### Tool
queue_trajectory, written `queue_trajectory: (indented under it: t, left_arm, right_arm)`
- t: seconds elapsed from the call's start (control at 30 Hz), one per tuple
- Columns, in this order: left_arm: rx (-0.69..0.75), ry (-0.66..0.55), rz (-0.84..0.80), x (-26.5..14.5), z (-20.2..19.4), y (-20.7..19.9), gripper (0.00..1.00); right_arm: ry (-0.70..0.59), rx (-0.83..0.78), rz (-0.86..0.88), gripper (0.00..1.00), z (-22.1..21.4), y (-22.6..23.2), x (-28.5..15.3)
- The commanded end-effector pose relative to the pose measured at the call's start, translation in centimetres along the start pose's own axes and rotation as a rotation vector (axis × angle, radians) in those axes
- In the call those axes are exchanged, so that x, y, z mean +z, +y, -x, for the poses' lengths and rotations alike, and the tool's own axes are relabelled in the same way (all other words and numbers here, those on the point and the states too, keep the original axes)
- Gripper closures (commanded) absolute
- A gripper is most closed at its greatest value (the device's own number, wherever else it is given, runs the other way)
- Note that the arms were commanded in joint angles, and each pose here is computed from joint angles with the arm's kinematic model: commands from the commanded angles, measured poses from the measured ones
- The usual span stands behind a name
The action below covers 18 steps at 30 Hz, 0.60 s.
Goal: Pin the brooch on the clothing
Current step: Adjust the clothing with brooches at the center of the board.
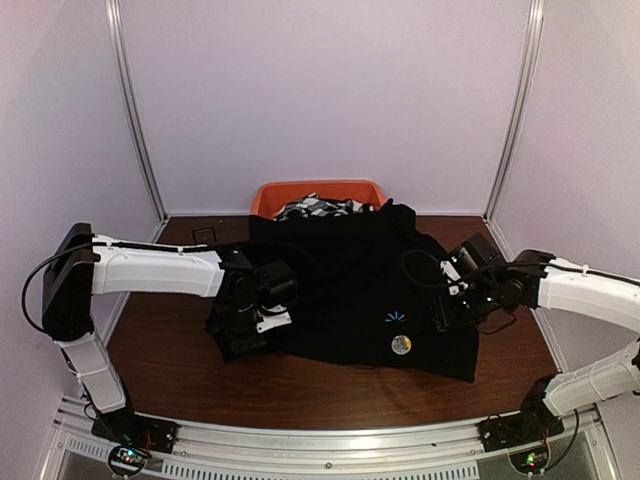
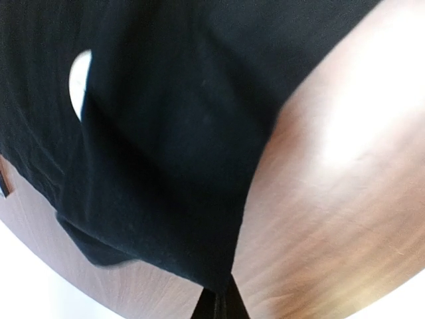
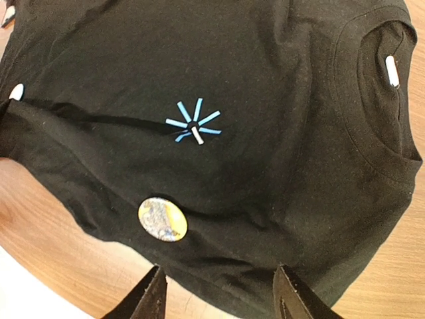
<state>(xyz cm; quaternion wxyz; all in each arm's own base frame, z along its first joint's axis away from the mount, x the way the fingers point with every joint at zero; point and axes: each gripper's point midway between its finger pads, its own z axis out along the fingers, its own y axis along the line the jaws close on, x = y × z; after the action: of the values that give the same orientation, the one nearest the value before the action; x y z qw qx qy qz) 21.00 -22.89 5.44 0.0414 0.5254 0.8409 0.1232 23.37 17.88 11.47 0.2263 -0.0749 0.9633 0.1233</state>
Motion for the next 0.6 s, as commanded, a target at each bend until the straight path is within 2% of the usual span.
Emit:
queue_trajectory:
  t: [0.0, 0.17, 0.27, 0.57]
  left_arm:
    - [0.044, 0.014, -0.065, -1.4, 0.0, -1.0, 1.00]
    - [0.081, 0.057, -0.130, -0.3, 0.0, -2.3, 1.00]
    - [0.097, 0.076, -0.171, 0.3, -0.1, -3.2, 1.00]
    - [0.122, 0.083, -0.261, 0.6, -0.1, -4.8, 1.00]
  right_arm:
    - [0.084, -0.085, -0.018, 0.44, -2.0, -0.5, -1.5]
    - [0.224, -0.131, -0.074, 0.44, -7.1, -2.3, -1.5]
    - [0.251, -0.130, -0.091, 0.44, -9.1, -3.2, -1.5]
    - [0.278, -0.164, -0.164, 0.38, -9.8, -3.1, 0.5]
